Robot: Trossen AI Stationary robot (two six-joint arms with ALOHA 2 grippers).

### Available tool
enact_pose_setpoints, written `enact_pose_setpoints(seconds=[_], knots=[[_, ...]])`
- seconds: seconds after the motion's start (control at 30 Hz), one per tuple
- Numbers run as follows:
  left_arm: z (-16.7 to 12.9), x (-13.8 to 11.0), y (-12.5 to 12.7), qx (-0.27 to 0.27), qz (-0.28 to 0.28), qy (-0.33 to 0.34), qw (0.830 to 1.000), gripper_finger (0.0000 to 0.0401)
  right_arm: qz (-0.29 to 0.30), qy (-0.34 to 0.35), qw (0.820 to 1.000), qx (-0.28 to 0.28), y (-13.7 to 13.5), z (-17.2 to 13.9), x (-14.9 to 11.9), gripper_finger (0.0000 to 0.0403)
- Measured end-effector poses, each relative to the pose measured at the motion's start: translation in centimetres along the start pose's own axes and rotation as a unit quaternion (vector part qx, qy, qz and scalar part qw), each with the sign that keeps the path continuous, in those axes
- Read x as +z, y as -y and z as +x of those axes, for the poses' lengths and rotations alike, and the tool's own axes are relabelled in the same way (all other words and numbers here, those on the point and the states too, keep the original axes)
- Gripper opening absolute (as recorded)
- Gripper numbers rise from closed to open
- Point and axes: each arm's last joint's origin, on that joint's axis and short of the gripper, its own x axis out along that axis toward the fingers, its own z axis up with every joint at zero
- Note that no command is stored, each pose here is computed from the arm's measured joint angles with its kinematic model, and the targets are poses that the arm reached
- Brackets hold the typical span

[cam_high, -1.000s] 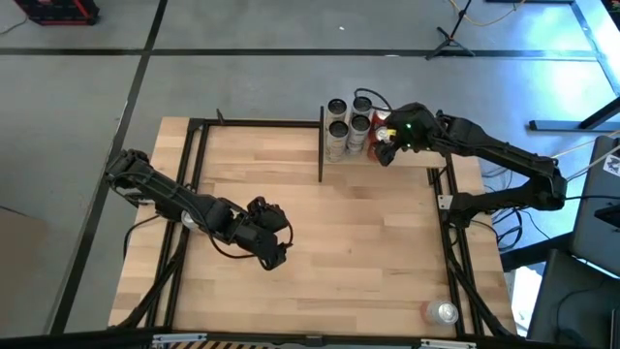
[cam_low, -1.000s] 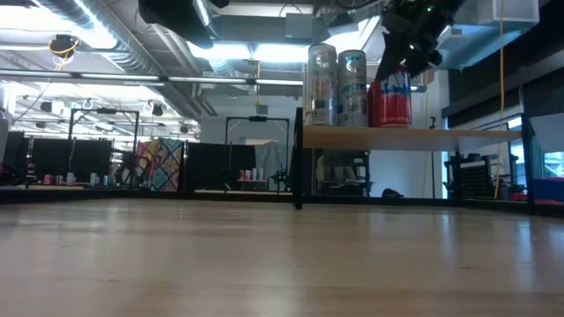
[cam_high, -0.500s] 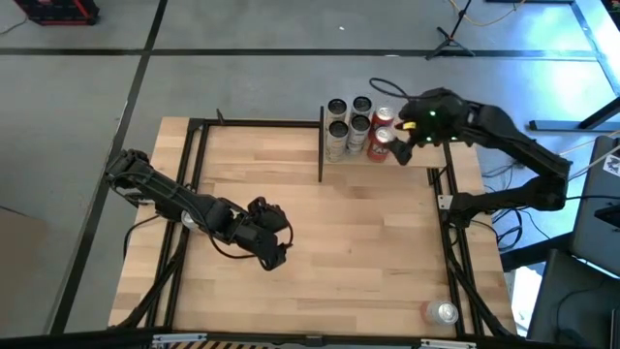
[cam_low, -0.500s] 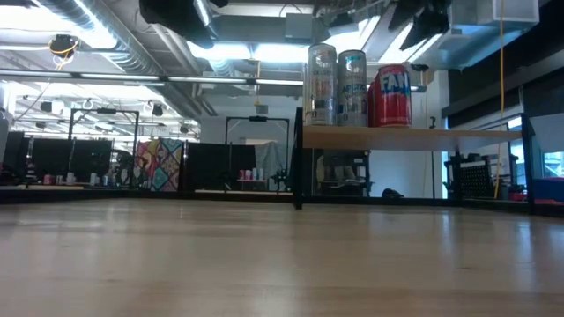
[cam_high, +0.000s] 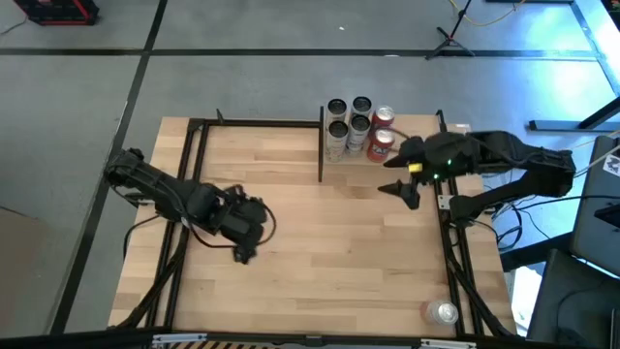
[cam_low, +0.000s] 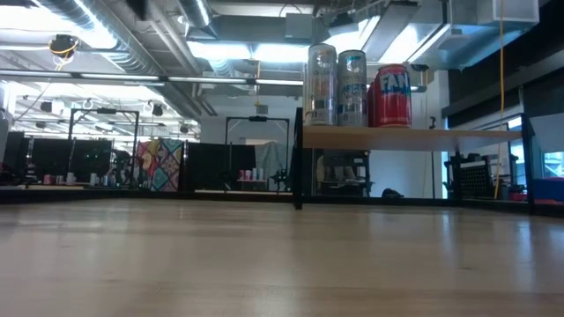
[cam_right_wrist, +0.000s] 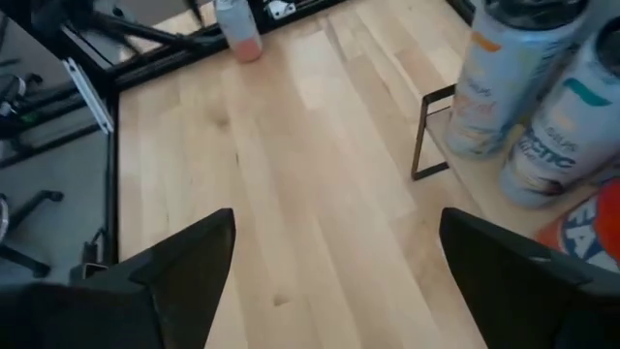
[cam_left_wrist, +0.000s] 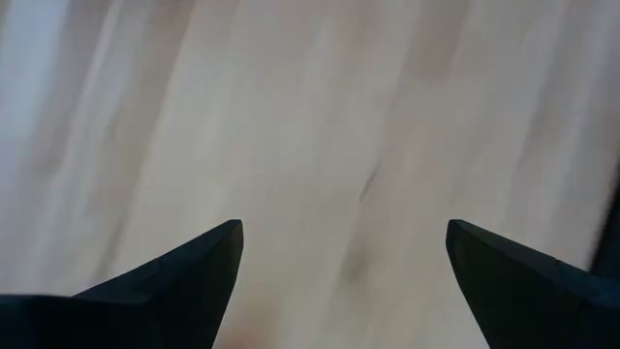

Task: Place canned beverage on shelf
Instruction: Put the top orange white soda can on the shelf

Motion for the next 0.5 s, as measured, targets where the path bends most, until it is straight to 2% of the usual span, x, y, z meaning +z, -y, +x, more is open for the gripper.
enact_pose_setpoints(seconds=[0.1,0.13,0.2,0.4,0.5], knots=[[-1.2,-1.1,-1.4,0.042,0.026,-0.066,0.997,0.0352,-0.017,-0.005,1.000,-0.010,-1.2,0.7,-0.3,0.0351],[-1.4,-1.4,-1.6,0.040,0.030,-0.076,0.996,0.0352,-0.020,-0.007,1.000,-0.013,-1.5,0.9,-0.4,0.0351],[-1.6,-1.9,-2.4,0.013,0.035,-0.082,0.996,0.0352,-0.026,-0.012,0.999,-0.017,-2.1,1.4,-0.6,0.0351],[-1.7,-4.8,-6.2,0.003,0.002,-0.108,0.994,0.0352,-0.049,-0.040,0.998,-0.018,-3.4,2.8,-1.1,0.0351],[-1.7,-6.5,-7.8,-0.022,-0.015,-0.127,0.992,0.0352,-0.057,-0.054,0.997,-0.019,-3.8,3.4,-1.3,0.0351]])
